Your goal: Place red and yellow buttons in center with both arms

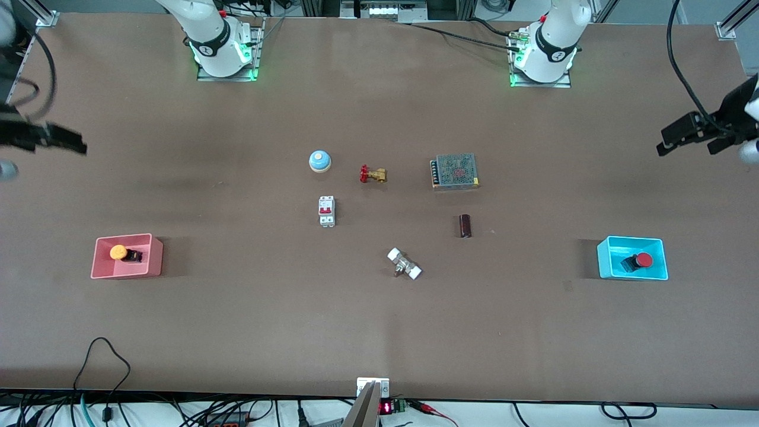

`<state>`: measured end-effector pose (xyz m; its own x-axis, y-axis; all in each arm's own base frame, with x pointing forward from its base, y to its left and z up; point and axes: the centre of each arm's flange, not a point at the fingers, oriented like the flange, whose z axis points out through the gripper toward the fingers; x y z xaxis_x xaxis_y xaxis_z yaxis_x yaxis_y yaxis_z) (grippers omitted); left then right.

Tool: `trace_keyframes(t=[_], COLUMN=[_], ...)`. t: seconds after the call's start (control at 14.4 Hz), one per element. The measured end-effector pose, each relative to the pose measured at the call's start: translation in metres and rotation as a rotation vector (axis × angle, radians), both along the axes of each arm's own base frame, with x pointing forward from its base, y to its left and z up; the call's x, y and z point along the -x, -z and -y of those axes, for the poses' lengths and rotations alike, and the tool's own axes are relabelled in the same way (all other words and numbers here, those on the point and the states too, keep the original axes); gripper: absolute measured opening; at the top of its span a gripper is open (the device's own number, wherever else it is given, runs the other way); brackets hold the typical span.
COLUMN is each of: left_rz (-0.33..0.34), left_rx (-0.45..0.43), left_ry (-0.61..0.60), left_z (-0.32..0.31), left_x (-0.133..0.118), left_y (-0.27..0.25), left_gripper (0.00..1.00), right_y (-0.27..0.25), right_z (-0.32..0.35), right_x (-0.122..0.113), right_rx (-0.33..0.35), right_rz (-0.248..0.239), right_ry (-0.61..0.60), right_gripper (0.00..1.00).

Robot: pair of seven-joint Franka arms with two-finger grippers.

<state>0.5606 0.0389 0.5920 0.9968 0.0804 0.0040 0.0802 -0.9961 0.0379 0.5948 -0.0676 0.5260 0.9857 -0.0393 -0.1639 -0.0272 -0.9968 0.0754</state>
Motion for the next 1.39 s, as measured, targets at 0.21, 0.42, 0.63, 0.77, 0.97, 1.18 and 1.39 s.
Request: trace_keyframes(t=[0.21,0.42,0.63,0.77,0.97,1.18,1.39], left_rz=[-0.004,-0.017,-0.021,-0.019,-0.017,-0.013,-0.034], left_rx=[-0.001,-0.001,-0.004,-0.020,-0.039,-0.044,-0.037], left_ry=[0.027,0.062,0.081,0.102,0.111,0.101,0.101], left_z=[-0.043,-0.093,-0.112,-0.114,-0.120,-0.143,-0.153], left_x=[-0.031,-0.058,-0.079,-0.090,-0.103,-0.105,-0.102], left_y=[0.054,0.129,0.199,0.236,0.276,0.304,0.329], left_gripper=[1.00,1.00,1.00,1.00,1.00,1.00,1.00], right_y=[0.090,0.167,0.219,0.242,0.263,0.272,0.289], right_z=[0.020,0.036,0.046,0.050,0.053,0.053,0.067], right_x=[-0.042,-0.069,-0.081,-0.087,-0.089,-0.091,-0.090], right_rx=[0.026,0.044,0.053,0.056,0.057,0.058,0.058], right_rz=[0.004,0.036,0.057,0.079,0.079,0.085,0.092], right_ry=[0.012,0.013,0.003,-0.022,-0.039,-0.047,-0.068], right_gripper=[1.00,1.00,1.00,1.00,1.00,1.00,1.00])
